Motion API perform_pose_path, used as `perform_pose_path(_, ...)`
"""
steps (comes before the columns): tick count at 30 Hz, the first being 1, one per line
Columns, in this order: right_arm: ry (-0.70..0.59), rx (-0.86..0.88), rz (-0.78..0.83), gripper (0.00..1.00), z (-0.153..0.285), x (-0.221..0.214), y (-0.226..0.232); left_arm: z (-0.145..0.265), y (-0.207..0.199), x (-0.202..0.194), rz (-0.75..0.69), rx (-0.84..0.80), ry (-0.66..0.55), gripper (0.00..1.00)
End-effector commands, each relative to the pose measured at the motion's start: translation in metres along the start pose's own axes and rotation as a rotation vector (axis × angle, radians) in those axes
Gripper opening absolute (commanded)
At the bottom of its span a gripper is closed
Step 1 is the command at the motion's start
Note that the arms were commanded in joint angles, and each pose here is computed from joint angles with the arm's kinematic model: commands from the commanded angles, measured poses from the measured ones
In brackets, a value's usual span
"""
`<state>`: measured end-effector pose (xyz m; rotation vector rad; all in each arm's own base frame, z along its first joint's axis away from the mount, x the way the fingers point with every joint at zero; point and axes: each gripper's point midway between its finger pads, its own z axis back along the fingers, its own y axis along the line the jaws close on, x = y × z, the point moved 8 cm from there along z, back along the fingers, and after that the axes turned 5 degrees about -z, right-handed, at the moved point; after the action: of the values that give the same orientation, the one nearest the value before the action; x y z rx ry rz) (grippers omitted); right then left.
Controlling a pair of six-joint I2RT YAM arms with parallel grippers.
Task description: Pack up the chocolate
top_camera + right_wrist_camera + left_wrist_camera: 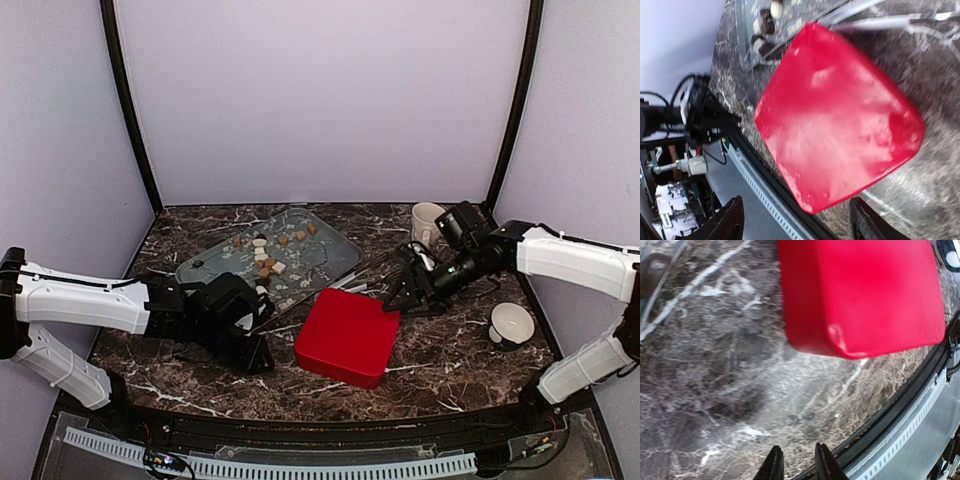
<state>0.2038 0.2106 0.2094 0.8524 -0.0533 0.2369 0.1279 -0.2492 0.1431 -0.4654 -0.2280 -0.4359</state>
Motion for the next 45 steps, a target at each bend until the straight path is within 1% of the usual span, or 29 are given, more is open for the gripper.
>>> perform_pose_path(1,-0.114,-0.099,0.060,0.72,0.012,0.049,-0.003,-0.003,-0.019,-0.004,-0.019,-0.061,-0.021,0.23)
perform_pose_path(3,-0.120,-0.147,0.071,0.72,0.007,0.064,-0.010,-0.010,-0.026,-0.007,-0.015,-0.079,-0.021,0.23)
perform_pose_path(7,-0.072,-0.218,0.049,0.74,-0.022,0.082,-0.043,-0.020,-0.037,-0.002,-0.009,-0.089,-0.039,0.22)
perform_pose_path(11,-0.027,-0.168,0.039,0.74,-0.045,0.081,-0.054,-0.030,-0.042,0.006,0.009,-0.099,-0.065,0.22)
perform_pose_path(14,0.013,-0.146,0.065,0.74,-0.054,0.071,-0.047,-0.037,-0.044,0.011,0.019,-0.086,-0.074,0.22)
perform_pose_path(18,0.053,-0.101,0.053,0.71,-0.063,0.042,-0.040,-0.036,-0.039,0.023,0.037,-0.054,-0.106,0.22)
perform_pose_path(22,0.076,-0.077,0.037,0.70,-0.068,0.012,-0.032,-0.028,-0.019,0.030,0.078,-0.011,-0.133,0.22)
perform_pose_path(25,0.079,-0.040,0.046,0.70,-0.071,-0.009,-0.017,-0.023,-0.002,0.033,0.092,0.010,-0.144,0.22)
perform_pose_path(28,0.085,-0.003,0.041,0.70,-0.076,-0.027,-0.005,-0.021,0.002,0.036,0.072,0.004,-0.140,0.22)
perform_pose_path(32,0.084,0.027,0.032,0.71,-0.081,-0.042,0.006,-0.025,0.000,0.038,0.036,0.001,-0.104,0.22)
perform_pose_path(35,0.090,0.026,0.017,0.71,-0.085,-0.051,0.009,-0.021,0.000,0.036,0.031,0.006,-0.097,0.22)
perform_pose_path(38,0.082,0.004,0.017,0.72,-0.080,-0.056,0.007,-0.009,0.004,0.033,0.034,0.030,-0.108,0.22)
perform_pose_path(41,0.052,-0.059,0.012,0.73,-0.062,-0.057,0.002,0.012,0.011,0.025,0.038,0.091,-0.113,0.23)
perform_pose_path(45,-0.058,-0.166,-0.015,0.73,-0.022,-0.058,-0.009,0.047,0.013,0.018,-0.029,0.127,-0.132,0.25)
